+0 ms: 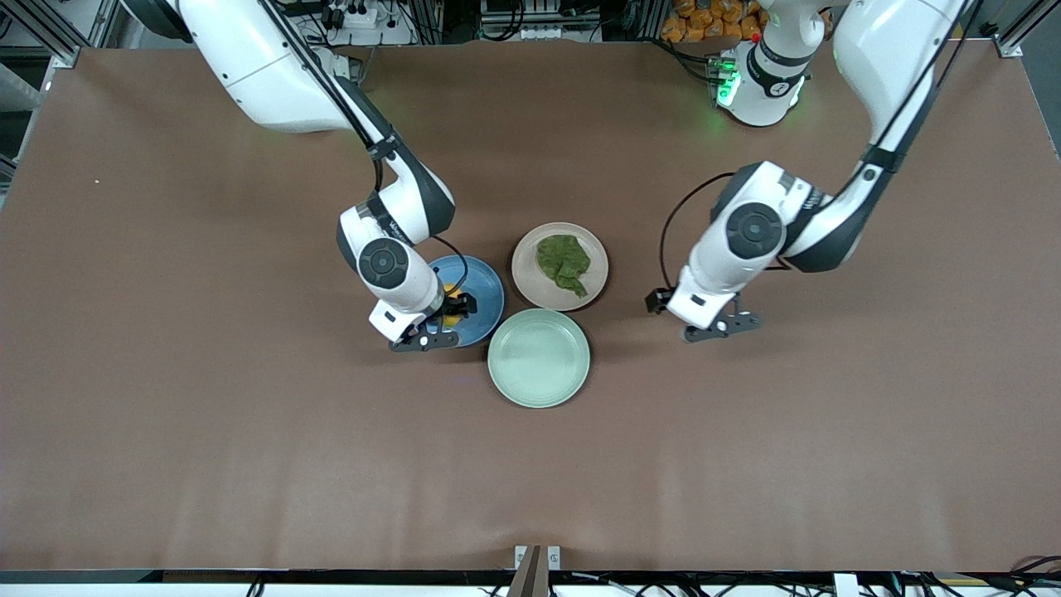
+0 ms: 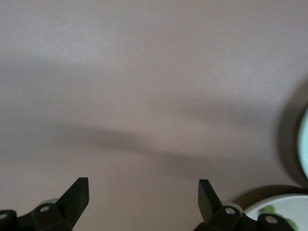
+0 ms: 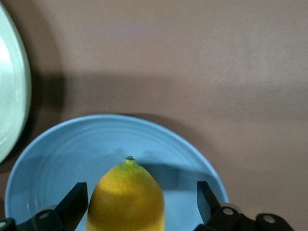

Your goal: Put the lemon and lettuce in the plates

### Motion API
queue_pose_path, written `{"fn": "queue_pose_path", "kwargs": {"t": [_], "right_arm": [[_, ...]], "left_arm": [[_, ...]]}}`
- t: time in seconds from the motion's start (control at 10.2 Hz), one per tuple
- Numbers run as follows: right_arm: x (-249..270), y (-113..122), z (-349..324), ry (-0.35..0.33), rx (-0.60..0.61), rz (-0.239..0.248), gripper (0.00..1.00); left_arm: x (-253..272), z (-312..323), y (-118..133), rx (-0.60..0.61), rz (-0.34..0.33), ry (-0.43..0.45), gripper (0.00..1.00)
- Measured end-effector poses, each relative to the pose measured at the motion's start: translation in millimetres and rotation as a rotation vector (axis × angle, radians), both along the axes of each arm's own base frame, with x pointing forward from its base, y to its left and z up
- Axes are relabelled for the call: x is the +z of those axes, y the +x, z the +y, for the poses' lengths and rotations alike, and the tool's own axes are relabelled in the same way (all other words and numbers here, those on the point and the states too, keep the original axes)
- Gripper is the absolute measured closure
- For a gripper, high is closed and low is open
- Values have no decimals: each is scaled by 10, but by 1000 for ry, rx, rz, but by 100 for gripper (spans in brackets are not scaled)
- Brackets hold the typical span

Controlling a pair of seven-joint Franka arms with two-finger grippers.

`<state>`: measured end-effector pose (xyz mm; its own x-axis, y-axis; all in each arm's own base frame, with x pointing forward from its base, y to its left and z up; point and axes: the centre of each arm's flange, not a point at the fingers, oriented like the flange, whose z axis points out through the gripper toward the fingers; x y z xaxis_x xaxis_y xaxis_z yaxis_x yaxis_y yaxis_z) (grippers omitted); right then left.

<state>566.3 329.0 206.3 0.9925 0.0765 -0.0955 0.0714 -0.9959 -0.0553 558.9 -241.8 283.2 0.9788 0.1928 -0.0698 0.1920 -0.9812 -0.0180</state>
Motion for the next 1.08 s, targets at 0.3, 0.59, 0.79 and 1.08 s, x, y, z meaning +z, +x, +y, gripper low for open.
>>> {"fn": "queue_pose_path", "kwargs": {"t": [0.3, 0.59, 0.79, 1.08], "right_arm": [[503, 282, -134, -30, -25, 57, 0], [754, 534, -364, -19, -69, 39, 0], [825, 614, -488, -23, -88, 49, 0], [1063, 798, -748, -23, -95, 61, 0]], "left_arm": [[116, 492, 171, -20, 1, 13, 0], [136, 597, 206, -19, -2, 13, 0], [172, 684, 192, -20, 20, 33, 0], [232, 891, 200, -77, 45, 55, 0]]}}
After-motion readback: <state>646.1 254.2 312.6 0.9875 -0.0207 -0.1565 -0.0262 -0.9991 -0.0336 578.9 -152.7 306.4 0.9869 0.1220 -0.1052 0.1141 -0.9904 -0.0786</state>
